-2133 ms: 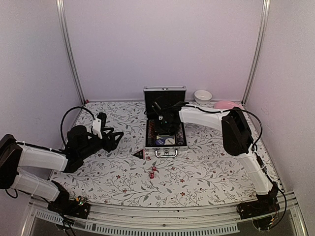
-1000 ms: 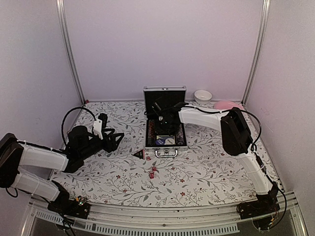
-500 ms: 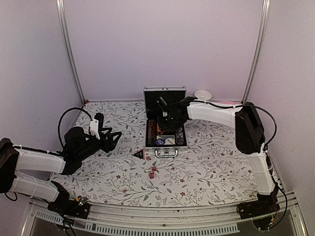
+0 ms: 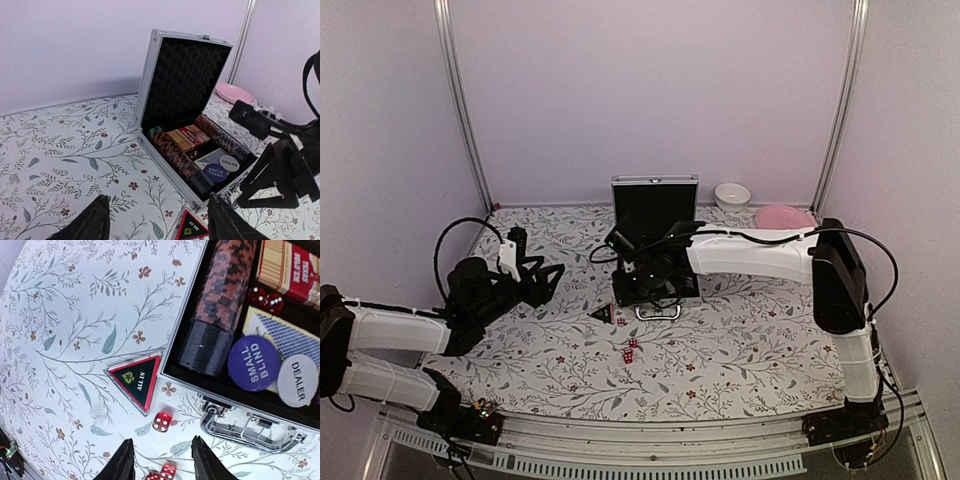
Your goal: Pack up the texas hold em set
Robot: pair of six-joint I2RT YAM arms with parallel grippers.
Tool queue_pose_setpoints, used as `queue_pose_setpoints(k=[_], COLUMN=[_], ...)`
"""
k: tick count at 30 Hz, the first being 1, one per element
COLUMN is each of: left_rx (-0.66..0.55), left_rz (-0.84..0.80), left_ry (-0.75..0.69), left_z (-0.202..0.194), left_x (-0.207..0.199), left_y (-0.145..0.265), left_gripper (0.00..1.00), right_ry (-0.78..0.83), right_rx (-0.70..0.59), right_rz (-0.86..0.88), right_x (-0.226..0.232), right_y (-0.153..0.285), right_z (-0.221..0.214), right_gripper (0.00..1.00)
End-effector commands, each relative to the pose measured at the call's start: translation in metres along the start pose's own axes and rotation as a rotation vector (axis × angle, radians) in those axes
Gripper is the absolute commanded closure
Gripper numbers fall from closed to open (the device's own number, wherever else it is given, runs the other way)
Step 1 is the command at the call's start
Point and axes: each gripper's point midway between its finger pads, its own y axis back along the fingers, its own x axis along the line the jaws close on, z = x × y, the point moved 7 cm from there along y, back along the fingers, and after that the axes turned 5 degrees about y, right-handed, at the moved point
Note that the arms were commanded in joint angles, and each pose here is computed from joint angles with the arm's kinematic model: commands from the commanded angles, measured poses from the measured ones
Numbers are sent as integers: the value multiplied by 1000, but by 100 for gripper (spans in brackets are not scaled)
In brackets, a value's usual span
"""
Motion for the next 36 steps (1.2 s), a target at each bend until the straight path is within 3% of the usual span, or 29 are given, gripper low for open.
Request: queue_pose_setpoints(k=[1,21,36], left_rx=[-4,7,7], left_rz=[23,27,28], left_ry=[9,14,16], left_z=[0,-1,-1], left_x=[5,5,5], left_y=[2,0,0], left_gripper=[33,33,33], right_ry=[-55,-31,-5], right_rx=[50,130,145], right_rz=[18,-33,-95], right_x=[10,15,12], right_y=[-22,-68,-73], right_z=[-6,-32,-38], right_gripper=[60,66,71])
